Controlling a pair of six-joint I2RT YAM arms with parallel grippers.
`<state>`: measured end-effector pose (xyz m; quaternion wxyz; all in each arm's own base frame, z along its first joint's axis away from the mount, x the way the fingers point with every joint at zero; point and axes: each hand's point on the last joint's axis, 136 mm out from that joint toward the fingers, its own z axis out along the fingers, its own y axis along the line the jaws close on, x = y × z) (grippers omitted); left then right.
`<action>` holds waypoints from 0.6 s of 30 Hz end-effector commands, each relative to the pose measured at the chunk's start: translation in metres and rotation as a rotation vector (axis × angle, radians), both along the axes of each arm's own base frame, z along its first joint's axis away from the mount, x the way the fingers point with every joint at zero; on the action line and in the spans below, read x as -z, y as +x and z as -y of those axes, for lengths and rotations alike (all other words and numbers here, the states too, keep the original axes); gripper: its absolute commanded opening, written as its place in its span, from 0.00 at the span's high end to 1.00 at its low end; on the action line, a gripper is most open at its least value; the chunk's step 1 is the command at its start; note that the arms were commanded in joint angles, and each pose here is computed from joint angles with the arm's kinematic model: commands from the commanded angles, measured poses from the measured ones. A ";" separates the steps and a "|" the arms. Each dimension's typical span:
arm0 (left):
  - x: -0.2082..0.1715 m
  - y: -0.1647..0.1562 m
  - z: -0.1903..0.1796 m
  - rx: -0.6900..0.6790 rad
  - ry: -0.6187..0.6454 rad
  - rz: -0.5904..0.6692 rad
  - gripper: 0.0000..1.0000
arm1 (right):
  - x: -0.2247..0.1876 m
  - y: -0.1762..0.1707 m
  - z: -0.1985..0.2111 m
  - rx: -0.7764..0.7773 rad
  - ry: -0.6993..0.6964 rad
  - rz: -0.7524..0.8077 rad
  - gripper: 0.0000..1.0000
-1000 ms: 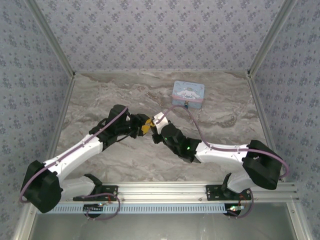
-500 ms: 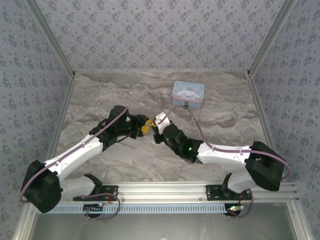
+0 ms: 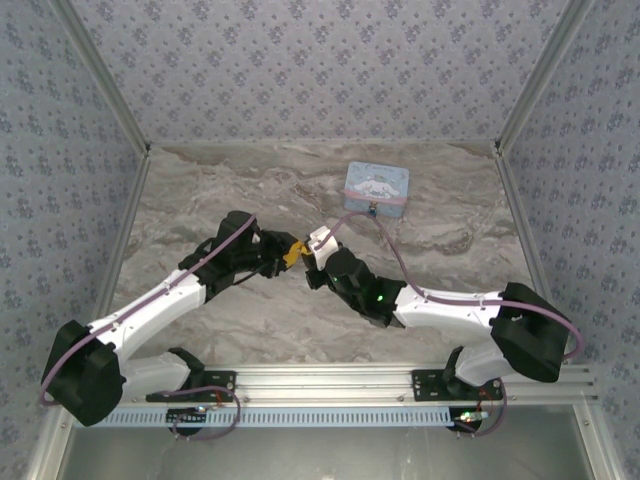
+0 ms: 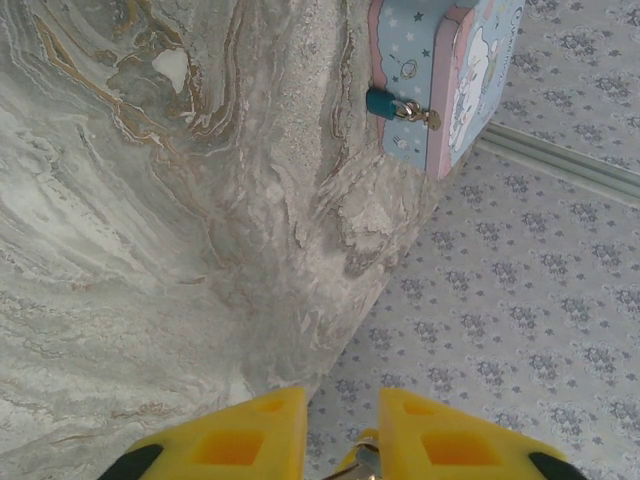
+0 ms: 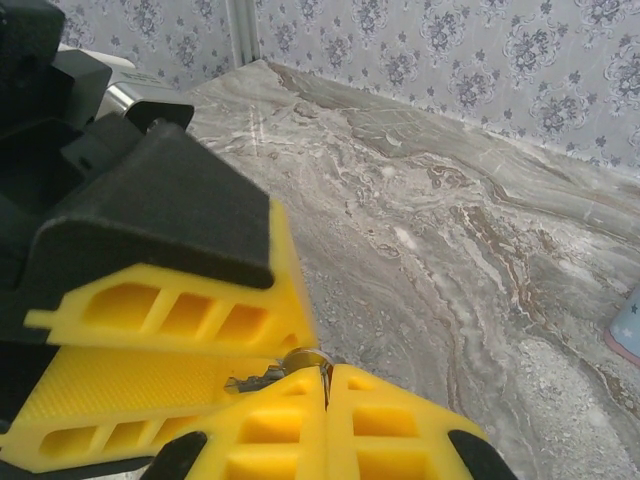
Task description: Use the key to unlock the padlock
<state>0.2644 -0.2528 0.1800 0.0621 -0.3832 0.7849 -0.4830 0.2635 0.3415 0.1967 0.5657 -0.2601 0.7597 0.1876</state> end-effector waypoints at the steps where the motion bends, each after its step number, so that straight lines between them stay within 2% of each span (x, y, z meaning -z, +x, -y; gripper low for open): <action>1: 0.031 -0.005 -0.027 -0.399 -0.104 -0.410 0.81 | -0.007 -0.004 -0.003 -0.014 0.038 0.004 1.00; 10: 0.032 -0.005 -0.027 -0.403 -0.103 -0.413 1.00 | -0.005 -0.005 -0.002 -0.014 0.040 0.000 1.00; 15: 0.029 -0.001 -0.029 -0.387 -0.086 -0.365 1.00 | -0.008 -0.005 0.001 -0.025 0.065 -0.021 1.00; 18: 0.023 0.007 -0.032 -0.367 -0.049 -0.277 1.00 | -0.010 -0.006 0.007 -0.061 0.102 -0.052 0.90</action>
